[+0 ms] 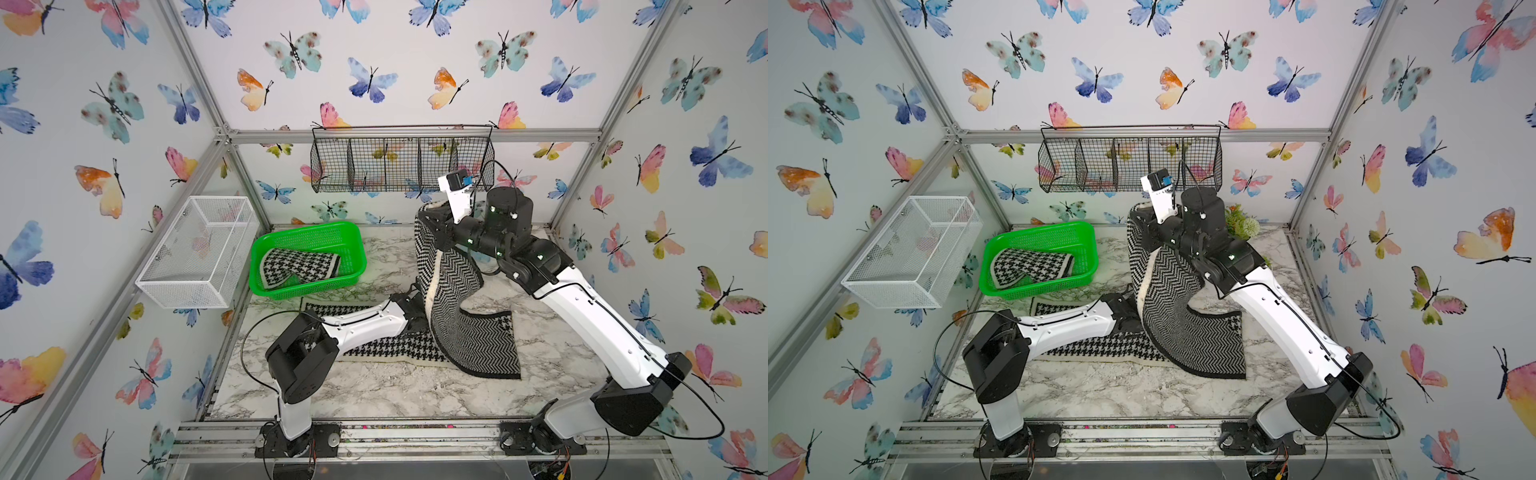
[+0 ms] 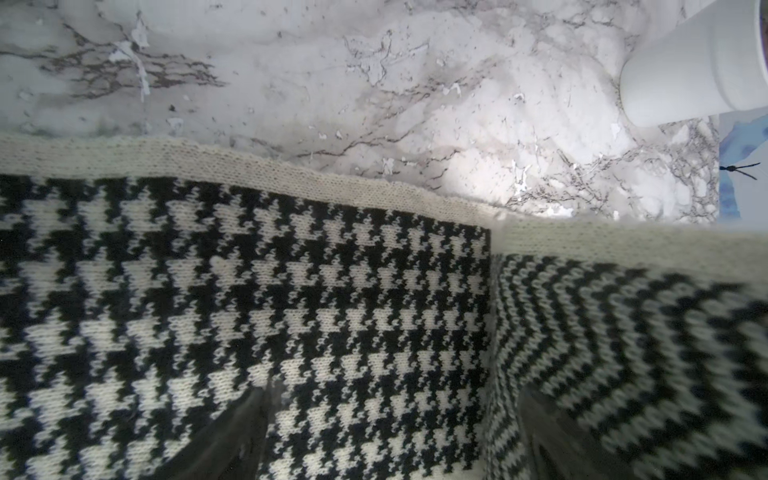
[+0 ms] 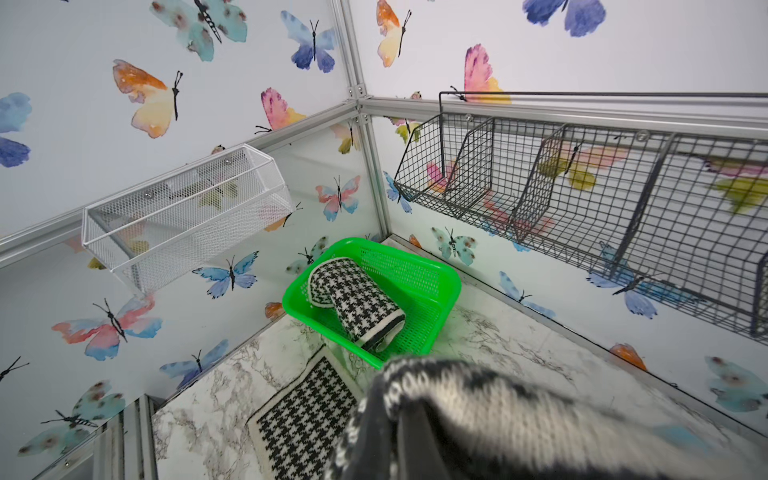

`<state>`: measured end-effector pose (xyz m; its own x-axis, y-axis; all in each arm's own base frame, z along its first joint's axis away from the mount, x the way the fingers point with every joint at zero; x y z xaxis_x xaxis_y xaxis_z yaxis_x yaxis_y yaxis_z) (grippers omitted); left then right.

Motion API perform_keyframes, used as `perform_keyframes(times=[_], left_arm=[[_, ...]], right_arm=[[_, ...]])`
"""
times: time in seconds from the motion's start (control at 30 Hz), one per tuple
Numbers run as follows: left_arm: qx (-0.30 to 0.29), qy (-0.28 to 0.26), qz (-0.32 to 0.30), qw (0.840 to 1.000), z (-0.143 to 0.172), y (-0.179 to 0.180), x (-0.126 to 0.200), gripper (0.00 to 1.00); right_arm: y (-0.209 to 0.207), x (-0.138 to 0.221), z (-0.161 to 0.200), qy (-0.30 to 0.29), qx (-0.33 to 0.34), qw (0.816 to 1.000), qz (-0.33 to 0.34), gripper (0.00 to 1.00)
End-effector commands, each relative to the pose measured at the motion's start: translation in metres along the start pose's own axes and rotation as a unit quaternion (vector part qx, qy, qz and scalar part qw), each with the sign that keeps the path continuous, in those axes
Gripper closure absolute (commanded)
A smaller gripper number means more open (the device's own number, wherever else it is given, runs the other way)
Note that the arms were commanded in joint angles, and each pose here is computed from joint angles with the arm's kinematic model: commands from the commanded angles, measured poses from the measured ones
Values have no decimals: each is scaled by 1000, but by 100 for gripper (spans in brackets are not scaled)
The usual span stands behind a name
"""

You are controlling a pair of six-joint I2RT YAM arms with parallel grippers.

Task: Roll up the scarf and place it into the basket
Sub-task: Fold the scarf at the center of the board.

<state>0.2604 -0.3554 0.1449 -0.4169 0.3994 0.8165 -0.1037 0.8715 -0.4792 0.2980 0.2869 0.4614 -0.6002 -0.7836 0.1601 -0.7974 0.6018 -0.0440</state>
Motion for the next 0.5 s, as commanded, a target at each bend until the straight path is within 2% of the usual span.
perform_keyframes(times=[0.0, 0.17, 0.27, 0.47], left_arm=[[-5, -11, -11, 1000, -6, 2, 2, 6], [-4, -12, -11, 1000, -7, 3, 3, 6], [-1, -8, -7, 1000, -5, 3, -1, 6], [-3, 29, -11, 1000, 9, 5, -31, 7]], right_arm=[[-5, 5, -20, -27, 9, 999, 14, 99], [-5, 8, -25, -35, 5, 999, 8, 99], [-8, 15, -31, -48, 14, 998, 26, 99], [-16, 23, -32, -46, 18, 997, 51, 99]])
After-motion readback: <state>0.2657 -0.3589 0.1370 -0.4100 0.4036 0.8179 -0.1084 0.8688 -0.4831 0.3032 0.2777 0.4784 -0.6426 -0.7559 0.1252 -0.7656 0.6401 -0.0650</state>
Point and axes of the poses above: each gripper's point midway between its finger pads, its own x axis back along the fingers, its own y axis along the line the jaws close on, z = x × y, the point moved 5 cm from there along x, back along the fingers, and after that the axes turned 11 degrees about x, right-handed, at the moved point
